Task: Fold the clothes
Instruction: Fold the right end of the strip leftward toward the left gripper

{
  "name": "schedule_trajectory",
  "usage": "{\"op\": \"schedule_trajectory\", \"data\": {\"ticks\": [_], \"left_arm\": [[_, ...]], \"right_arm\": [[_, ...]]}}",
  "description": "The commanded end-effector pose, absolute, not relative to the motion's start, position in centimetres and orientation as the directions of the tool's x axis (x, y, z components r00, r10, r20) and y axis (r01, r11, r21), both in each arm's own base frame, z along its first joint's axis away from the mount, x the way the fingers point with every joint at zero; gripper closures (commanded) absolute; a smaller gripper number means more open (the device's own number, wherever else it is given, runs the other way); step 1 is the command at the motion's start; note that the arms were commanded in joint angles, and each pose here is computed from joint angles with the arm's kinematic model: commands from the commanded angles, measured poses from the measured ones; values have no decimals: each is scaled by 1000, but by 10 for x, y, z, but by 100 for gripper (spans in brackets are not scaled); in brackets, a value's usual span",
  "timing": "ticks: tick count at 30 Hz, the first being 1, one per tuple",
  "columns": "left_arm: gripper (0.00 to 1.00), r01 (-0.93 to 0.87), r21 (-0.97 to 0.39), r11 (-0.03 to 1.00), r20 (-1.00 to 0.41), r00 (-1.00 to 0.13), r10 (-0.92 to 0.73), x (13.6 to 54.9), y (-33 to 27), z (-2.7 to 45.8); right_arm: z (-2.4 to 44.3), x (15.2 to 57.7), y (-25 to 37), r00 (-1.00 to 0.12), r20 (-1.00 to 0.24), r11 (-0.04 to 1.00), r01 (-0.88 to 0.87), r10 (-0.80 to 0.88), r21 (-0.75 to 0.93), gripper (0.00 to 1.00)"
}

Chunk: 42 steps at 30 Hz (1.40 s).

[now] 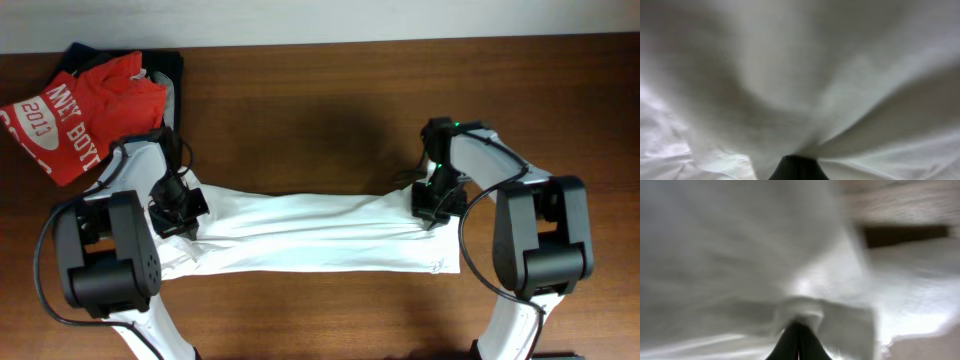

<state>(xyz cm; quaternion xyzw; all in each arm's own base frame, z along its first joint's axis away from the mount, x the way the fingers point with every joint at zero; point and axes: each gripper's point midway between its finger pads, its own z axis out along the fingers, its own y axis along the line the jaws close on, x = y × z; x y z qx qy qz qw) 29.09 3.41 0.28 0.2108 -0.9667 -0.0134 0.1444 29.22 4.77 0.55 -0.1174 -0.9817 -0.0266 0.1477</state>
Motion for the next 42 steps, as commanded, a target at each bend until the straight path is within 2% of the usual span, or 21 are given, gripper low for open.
{"op": "schedule_trajectory", "data": {"ticks": [1, 3, 5, 6, 8, 9, 11, 14, 15, 18, 22, 24, 27, 28, 29, 30, 32, 33, 34, 37, 42], "left_arm": [[99, -419, 237, 877, 248, -846, -471, 282, 69, 7], [99, -422, 224, 879, 218, -857, -467, 288, 67, 23], [99, -425, 206, 881, 163, -873, -460, 295, 65, 44], [99, -430, 198, 881, 137, -878, -459, 296, 65, 53], [99, -442, 178, 879, 76, -885, -460, 299, 65, 72], [94, -449, 154, 880, 48, -887, -460, 300, 63, 83], [83, -452, 108, 885, 44, -888, -459, 301, 56, 89], [50, -454, 80, 887, 71, -886, -459, 297, 49, 89], [38, -454, 80, 888, 71, -886, -459, 297, 49, 89], [16, -454, 77, 888, 64, -886, -459, 299, 49, 89], [13, -455, 71, 888, 58, -887, -459, 301, 49, 89], [9, -455, 70, 888, 54, -887, -459, 302, 49, 89], [9, -455, 70, 888, 53, -887, -459, 302, 49, 89], [9, -455, 69, 888, 52, -887, -459, 303, 49, 89], [8, -455, 69, 888, 52, -887, -459, 303, 49, 89], [8, -455, 69, 888, 52, -887, -459, 303, 49, 89], [9, -455, 69, 888, 51, -887, -459, 303, 49, 89], [9, -456, 69, 888, 51, -887, -459, 303, 49, 89], [9, -455, 69, 888, 51, -887, -459, 303, 49, 89], [9, -455, 69, 888, 51, -887, -459, 303, 49, 89], [9, -456, 69, 888, 51, -887, -459, 303, 49, 89]], "right_arm": [[34, 316, 8, -924, 239, 955, 282, 297, -96, 96], [60, 326, 4, -926, 217, 951, 296, 309, -88, 91], [84, 334, -3, -932, 172, 947, 306, 318, -92, 76], [93, 336, -10, -932, 150, 943, 316, 329, -103, 60], [102, 334, -21, -923, 139, 932, 349, 360, -96, 37], [103, 328, -30, -914, 158, 927, 360, 373, -105, 18], [101, 321, -46, -896, 173, 912, 391, 409, -128, 1], [89, 315, -65, -877, 192, 898, 431, 440, -85, 1], [83, 316, -64, -889, 204, 910, 414, 410, -23, 1], [61, 311, -44, -907, 251, 882, 398, 337, 253, 1], [27, 293, -15, -898, 304, 832, 418, 318, 365, 1], [13, 282, -6, -900, 318, 839, 406, 298, 363, 1], [-1, 269, 11, -906, 337, 850, 376, 256, 368, 0], [-3, 266, 17, -908, 345, 856, 365, 240, 367, 2], [-4, 263, 23, -911, 349, 863, 348, 219, 365, 9], [-4, 263, 28, -915, 348, 869, 334, 205, 364, 20], [-5, 265, 33, -913, 348, 872, 339, 214, 352, 50], [-6, 267, 34, -911, 346, 871, 347, 225, 348, 57], [-5, 269, 33, -912, 340, 871, 348, 228, 348, 72], [3, 276, 22, -909, 334, 878, 356, 247, 320, 96], [56, 287, -37, -877, 286, 909, 414, 385, 45, 96]]}}
